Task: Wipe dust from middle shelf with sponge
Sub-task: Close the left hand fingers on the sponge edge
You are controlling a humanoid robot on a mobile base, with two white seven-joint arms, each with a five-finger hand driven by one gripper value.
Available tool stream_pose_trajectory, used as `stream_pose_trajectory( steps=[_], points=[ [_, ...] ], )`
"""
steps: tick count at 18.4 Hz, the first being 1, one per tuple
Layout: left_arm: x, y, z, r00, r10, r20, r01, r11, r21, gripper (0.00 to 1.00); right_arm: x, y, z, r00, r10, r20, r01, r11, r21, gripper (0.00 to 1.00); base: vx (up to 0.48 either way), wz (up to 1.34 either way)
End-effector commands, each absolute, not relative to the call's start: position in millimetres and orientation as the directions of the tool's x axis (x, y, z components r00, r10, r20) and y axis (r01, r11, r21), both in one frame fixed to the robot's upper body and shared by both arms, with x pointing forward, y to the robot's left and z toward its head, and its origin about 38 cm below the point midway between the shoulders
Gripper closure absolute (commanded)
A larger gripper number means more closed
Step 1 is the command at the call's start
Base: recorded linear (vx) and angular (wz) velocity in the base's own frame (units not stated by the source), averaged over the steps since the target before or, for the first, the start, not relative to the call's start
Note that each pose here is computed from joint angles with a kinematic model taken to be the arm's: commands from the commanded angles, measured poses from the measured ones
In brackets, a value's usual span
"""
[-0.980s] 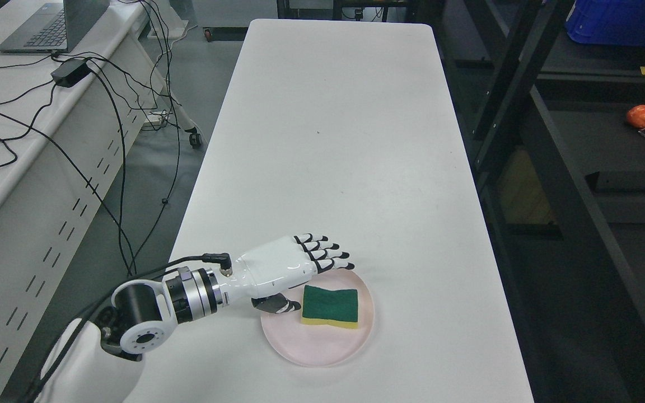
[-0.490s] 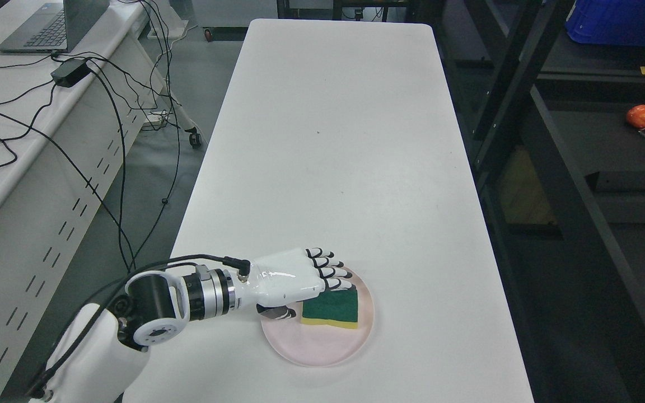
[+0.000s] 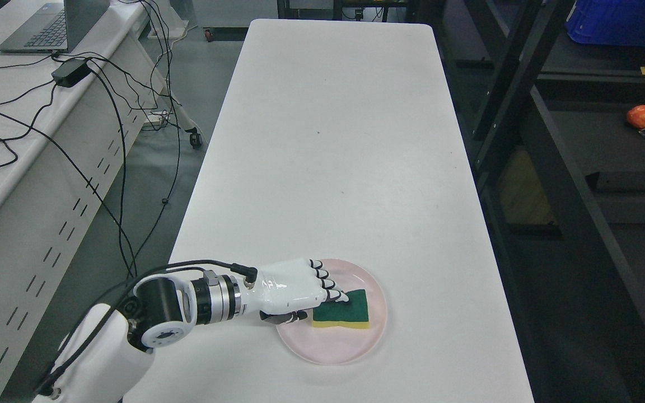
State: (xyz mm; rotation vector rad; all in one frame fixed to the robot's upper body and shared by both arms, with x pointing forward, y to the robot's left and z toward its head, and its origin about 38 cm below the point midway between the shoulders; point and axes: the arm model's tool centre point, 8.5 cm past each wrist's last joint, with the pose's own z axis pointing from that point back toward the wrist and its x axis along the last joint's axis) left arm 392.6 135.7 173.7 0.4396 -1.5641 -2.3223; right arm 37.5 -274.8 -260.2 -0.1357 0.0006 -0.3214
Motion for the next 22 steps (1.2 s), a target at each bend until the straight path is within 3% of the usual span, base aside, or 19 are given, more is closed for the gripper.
stream_pose_trajectory(
  steps=[1, 5, 10, 12, 15, 22],
  points=[
    [403.2, 141.8, 177.7, -0.888, -0.458, -0.043, 0.108, -0.3, 0.948, 0.62, 43.4, -287.3, -258.9, 0.948, -0.314, 0.044, 0.317, 0.937, -0.147, 0.0, 0.0, 0.0],
    [397.3, 153.9, 179.4, -0.888, -0.444, 0.123, 0.191, -0.112, 0.975, 0.81, 43.4, -287.3, -258.9, 0.948, -0.314, 0.044, 0.317, 0.937, -0.147, 0.0, 0.0, 0.0],
    [394.8, 178.8, 173.7, -0.838, -0.501, 0.216, 0.238, 0.019, 0.971, 0.87, 43.4, -287.3, -258.9, 0.948, -0.314, 0.044, 0.317, 0.937, -0.147, 0.0, 0.0, 0.0],
    [397.7, 188.7, 187.1, -0.836, -0.488, 0.25, 0.221, 0.117, 0.968, 1.0, 43.4, -287.3, -258.9, 0.948, -0.314, 0.044, 0.317, 0.937, -0.147, 0.0, 0.0, 0.0],
    [408.5, 212.1, 222.2, -0.831, -0.487, 0.268, 0.161, 0.252, 0.954, 1.0, 43.4, -287.3, -258.9, 0.948, -0.314, 0.044, 0.317, 0.937, -0.147, 0.0, 0.0, 0.0],
    [403.9, 203.3, 274.8, -0.883, -0.39, 0.26, 0.03, 0.506, 0.862, 1.0, 43.4, -287.3, -258.9, 0.948, -0.314, 0.044, 0.317, 0.937, -0.147, 0.0, 0.0, 0.0]
  ],
)
